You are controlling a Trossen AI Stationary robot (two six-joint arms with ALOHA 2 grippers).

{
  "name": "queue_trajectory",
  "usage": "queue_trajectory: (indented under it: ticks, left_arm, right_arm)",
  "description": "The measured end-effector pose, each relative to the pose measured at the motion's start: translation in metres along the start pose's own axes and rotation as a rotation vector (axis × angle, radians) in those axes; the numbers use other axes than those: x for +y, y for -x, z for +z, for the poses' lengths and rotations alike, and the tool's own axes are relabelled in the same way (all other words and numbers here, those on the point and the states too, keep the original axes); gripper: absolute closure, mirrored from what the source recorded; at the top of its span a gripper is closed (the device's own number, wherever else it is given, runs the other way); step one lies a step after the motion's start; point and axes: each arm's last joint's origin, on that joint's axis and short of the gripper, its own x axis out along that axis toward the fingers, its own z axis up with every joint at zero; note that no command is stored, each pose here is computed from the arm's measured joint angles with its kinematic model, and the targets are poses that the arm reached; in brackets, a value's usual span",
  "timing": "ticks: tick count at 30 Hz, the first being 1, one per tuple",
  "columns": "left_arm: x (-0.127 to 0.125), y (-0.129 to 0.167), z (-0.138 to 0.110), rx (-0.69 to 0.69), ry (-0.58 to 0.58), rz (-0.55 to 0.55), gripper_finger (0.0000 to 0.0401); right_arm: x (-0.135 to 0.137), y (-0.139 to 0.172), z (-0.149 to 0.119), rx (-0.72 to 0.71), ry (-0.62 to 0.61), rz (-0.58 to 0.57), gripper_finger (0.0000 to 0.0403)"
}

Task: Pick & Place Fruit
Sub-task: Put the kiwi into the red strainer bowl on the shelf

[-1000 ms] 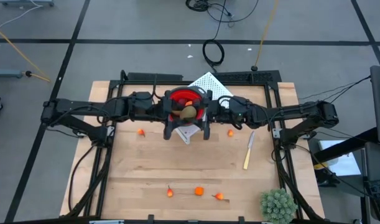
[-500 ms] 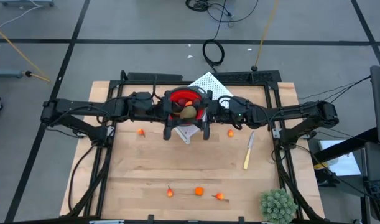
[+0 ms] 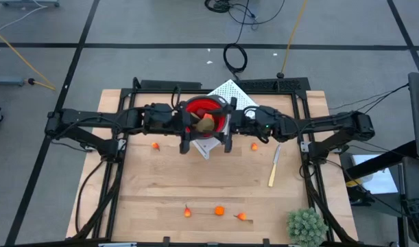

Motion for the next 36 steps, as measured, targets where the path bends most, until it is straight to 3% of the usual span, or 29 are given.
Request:
queue_trajectory:
  ticks: [5,10,18,27,36]
  left_arm:
    - [0.010,0.000,-0.003,0.034,0.010,0.090,0.0225]
    - [0.022,-0.001,-0.006,0.056,0.023,0.129,0.0223]
    - [0.044,0.000,-0.009,0.079,0.051,0.192,0.0223]
    - [0.062,0.001,-0.011,0.078,0.105,0.177,0.0222]
    - [0.070,0.002,-0.012,0.079,0.148,0.157,0.0222]
  right_arm:
    - [-0.003,0.009,0.011,-0.029,0.026,-0.047,0.0113]
    - [-0.005,0.018,0.021,-0.032,0.040,-0.048,0.0154]
    - [-0.006,0.024,0.020,0.031,0.059,-0.038,0.0267]
    - [-0.001,0.028,0.011,0.065,0.068,-0.015,0.0391]
    - [0.006,0.050,-0.010,-0.073,-0.016,-0.009,0.0400]
